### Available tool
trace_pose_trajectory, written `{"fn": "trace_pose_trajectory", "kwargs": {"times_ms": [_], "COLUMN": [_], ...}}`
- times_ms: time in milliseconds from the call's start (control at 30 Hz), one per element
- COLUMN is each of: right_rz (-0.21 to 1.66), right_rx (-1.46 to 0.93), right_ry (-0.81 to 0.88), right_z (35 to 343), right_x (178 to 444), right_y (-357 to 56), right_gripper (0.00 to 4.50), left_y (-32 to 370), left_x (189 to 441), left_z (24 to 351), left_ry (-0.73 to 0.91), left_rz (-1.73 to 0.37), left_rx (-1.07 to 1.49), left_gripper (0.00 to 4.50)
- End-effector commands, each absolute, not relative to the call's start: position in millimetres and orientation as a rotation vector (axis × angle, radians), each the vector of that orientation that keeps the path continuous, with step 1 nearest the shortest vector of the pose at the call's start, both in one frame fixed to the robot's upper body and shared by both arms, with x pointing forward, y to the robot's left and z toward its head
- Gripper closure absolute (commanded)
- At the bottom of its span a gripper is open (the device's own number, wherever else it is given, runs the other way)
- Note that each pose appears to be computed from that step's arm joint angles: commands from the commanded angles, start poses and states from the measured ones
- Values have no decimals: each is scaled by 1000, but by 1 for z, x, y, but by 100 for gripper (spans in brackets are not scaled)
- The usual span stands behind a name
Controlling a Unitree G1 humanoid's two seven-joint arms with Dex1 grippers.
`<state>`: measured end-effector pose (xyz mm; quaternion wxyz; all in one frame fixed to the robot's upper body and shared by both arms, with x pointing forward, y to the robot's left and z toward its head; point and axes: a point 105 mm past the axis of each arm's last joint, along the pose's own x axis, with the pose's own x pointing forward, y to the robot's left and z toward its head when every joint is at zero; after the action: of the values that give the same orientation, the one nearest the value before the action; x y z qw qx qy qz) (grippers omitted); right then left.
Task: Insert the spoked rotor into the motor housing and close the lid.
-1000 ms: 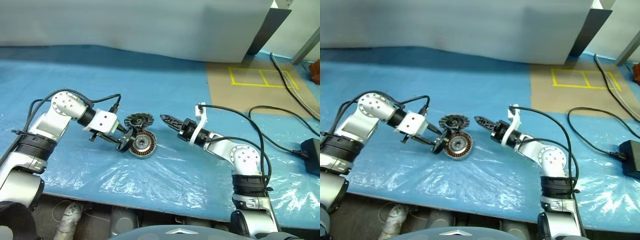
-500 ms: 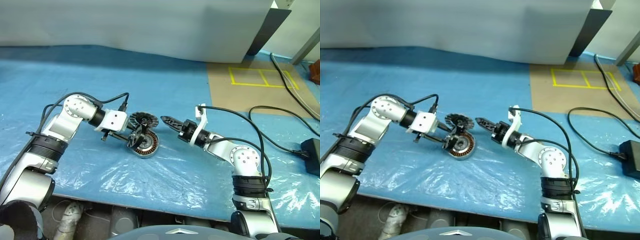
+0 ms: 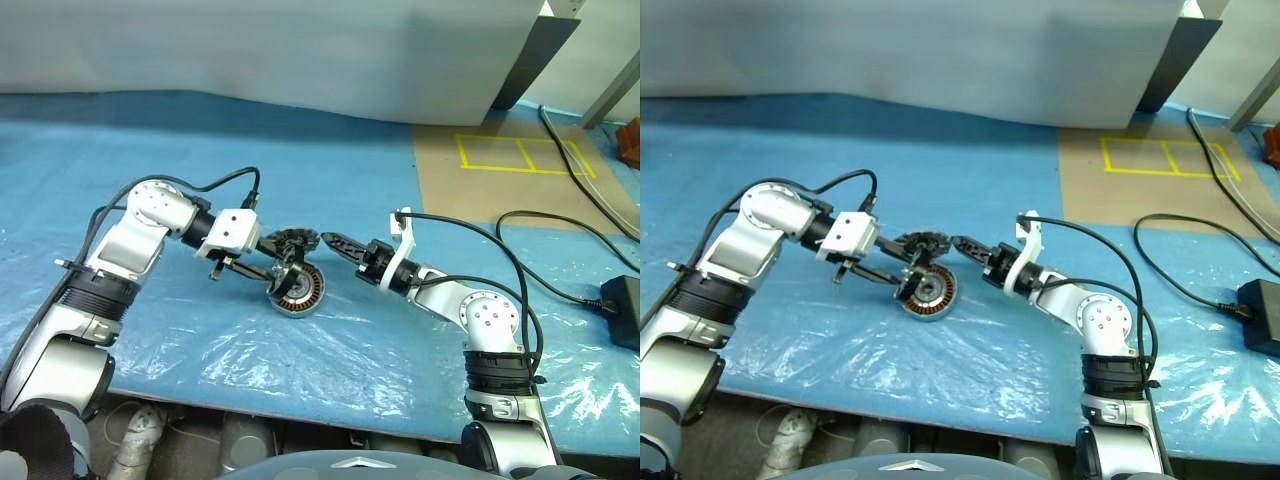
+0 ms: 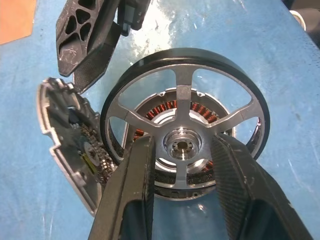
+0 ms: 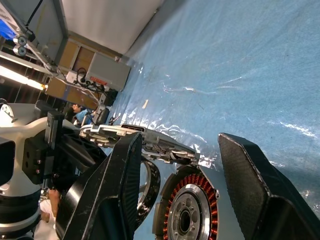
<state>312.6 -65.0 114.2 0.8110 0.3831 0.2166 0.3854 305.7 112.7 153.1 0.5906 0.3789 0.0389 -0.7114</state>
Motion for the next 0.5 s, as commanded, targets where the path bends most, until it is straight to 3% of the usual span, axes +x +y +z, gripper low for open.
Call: {"fn": "trace_pose_trajectory", "kwargs": {"times_ms": [33, 233, 500], "right_rz": [856, 844, 835], "right_rx": [802, 808, 821], "right_ry": [423, 428, 428], "right_z": [126, 124, 122], "right_x": [310, 310, 309], "right_y": [-63, -65, -64], "right_gripper": [199, 199, 199], "left_y": [110, 123, 117], "left_x": [305, 301, 302], "left_z": [158, 144, 141], "left_ry": [55, 135, 108], "left_rz": [-1654, -1686, -1688], "left_rx": [939, 1051, 1119], "left_gripper": [319, 319, 319]}}
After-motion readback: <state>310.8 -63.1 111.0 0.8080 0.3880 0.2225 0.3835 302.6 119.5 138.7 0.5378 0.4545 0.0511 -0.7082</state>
